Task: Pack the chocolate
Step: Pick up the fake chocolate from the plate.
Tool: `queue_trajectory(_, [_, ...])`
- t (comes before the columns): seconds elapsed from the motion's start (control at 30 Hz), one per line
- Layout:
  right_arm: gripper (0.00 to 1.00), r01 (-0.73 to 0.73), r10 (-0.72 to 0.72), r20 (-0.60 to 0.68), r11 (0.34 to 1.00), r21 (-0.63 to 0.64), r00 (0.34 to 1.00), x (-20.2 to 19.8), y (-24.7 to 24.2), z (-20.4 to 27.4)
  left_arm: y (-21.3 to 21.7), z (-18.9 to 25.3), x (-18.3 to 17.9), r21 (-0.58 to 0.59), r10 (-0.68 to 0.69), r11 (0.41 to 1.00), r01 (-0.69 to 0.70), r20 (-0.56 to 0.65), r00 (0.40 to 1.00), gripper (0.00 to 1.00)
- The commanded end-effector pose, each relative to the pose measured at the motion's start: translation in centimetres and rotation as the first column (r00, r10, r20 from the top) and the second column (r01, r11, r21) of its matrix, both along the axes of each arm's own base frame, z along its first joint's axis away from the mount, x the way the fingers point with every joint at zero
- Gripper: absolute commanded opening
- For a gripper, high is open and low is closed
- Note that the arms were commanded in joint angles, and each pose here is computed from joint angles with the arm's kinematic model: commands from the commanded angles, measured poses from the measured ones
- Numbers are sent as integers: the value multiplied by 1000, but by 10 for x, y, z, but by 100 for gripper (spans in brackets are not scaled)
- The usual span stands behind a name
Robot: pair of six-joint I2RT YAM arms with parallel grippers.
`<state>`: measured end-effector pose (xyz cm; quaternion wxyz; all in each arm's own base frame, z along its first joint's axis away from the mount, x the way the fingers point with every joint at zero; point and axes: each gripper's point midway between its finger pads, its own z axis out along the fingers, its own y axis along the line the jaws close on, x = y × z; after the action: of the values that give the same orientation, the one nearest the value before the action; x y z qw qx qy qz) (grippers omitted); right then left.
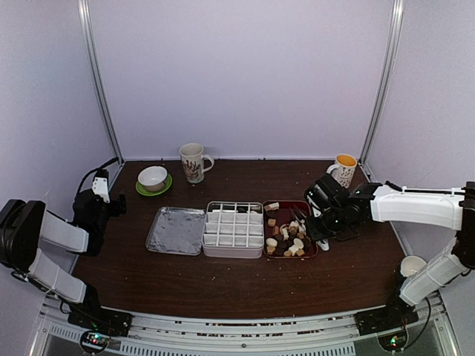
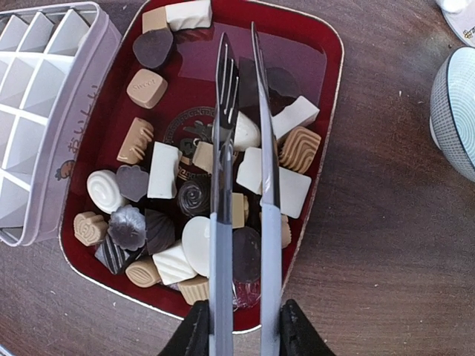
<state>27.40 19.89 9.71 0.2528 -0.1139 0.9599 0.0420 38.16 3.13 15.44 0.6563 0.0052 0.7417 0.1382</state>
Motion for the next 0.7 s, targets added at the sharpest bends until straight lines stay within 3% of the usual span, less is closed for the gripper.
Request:
queue_trajectory(0.0, [28, 10, -10, 18, 1000, 25, 1000, 3, 1, 4, 1, 12, 4, -9, 0, 1000, 1, 43, 999, 98])
queue_trajectory(0.3, [19, -16, 12, 74, 999, 49, 997, 7, 3, 27, 1, 12, 4, -10, 0, 1000, 1, 44, 999, 98])
queue_trajectory(0.67, [17, -67, 55, 115, 992, 106, 992, 7, 12, 48, 1, 12, 4, -9, 0, 1000, 1, 43, 999, 98])
